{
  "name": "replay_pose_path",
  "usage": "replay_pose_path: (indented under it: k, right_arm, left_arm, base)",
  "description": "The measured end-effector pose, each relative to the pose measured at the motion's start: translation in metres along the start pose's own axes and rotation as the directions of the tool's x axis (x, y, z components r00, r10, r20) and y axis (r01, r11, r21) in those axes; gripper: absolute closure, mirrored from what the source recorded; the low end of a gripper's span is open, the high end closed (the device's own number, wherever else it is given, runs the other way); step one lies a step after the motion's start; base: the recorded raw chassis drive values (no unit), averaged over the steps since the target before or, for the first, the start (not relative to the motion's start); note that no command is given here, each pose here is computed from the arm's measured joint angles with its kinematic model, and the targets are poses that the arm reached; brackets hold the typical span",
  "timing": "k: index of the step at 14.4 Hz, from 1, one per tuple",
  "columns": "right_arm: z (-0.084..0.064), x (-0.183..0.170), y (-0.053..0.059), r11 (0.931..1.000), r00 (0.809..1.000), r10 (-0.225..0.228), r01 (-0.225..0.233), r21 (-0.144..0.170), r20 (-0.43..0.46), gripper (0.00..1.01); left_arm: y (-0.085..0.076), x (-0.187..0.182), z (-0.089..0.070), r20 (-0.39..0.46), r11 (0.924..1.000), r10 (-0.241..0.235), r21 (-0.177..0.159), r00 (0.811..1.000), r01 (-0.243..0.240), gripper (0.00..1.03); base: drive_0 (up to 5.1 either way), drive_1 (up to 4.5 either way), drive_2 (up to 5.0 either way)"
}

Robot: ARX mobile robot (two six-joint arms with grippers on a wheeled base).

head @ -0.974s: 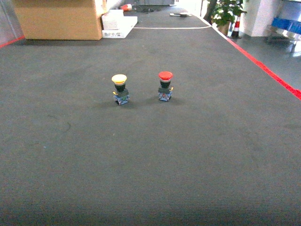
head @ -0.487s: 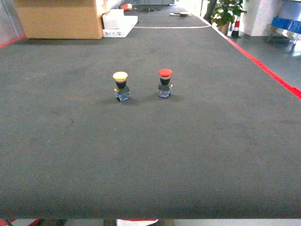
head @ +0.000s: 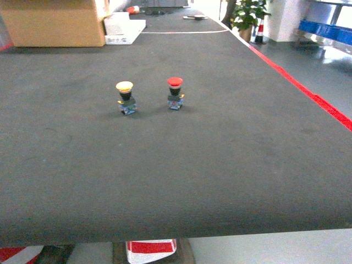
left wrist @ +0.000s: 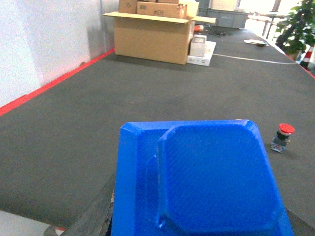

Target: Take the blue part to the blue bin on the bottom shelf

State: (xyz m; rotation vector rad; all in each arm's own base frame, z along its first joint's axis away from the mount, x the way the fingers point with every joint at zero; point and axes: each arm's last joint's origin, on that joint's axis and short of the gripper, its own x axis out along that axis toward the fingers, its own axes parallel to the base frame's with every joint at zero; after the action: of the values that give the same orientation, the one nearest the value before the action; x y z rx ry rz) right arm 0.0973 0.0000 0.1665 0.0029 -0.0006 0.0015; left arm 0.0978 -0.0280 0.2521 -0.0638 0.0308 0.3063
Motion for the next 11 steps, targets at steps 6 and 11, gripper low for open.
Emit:
replay_pose_path:
  k: [6,11]
  right_arm:
    - [0.0,0.0,0.0,1.0,1.0,-0.002,0.002,0.0,0.0,0.03]
    - [0.0001,0.0,0.0,1.0,1.0,-0.002,0.002,0.0,0.001,0.03]
  left_arm:
    - [-0.0001,0.0,-0.0001,-0.001,1.0,-0.001,0.001,1.0,0.001,0.59]
    - [-0.0001,0.0,-0.0001,-0.001,1.0,-0.001,0.001,1.0,0.001,0.6]
  base:
    - [-1.6,-1.6,-1.6]
    - [-1.6,-1.6,-1.6]
